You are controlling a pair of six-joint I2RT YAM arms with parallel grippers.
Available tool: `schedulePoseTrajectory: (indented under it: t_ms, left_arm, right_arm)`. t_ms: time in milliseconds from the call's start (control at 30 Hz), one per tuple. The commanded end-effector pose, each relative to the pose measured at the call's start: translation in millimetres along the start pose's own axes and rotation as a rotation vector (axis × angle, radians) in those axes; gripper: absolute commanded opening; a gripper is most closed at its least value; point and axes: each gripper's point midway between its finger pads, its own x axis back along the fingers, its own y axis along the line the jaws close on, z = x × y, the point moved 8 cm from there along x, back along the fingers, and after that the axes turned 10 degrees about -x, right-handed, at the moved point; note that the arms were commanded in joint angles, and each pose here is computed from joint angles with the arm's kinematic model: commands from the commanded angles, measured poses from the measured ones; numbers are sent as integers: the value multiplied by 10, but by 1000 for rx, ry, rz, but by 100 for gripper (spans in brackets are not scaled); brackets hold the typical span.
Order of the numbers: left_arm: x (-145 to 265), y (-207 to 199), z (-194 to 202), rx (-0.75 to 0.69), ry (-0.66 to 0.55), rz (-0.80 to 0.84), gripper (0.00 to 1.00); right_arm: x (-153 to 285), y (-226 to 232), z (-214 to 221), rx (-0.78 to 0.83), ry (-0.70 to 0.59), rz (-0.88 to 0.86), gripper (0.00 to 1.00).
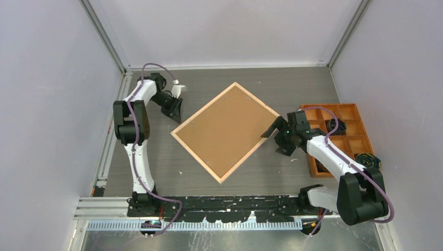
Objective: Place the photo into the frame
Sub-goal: Adjust the photo frame at the center of the board.
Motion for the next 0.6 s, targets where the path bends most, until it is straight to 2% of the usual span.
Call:
schedulePoseTrajectory:
  t_ms: [0,167,367,567]
  left_arm:
    - [-15,-109,-52,15,-46,94,24]
    - [-110,-187,142,-1,30,207,19]
    - [-185,-406,414,-12,52,288,17]
    - [-148,-877,626,-22,38,427,17]
  right_arm:
    - [-121,77,35,-56,39,-82,100]
    - [-243,162,-23,-36,60,-73,100]
    - [-429,330,-142,5,87,-61,100]
    - [-523,478,-251,48,99,-34,100]
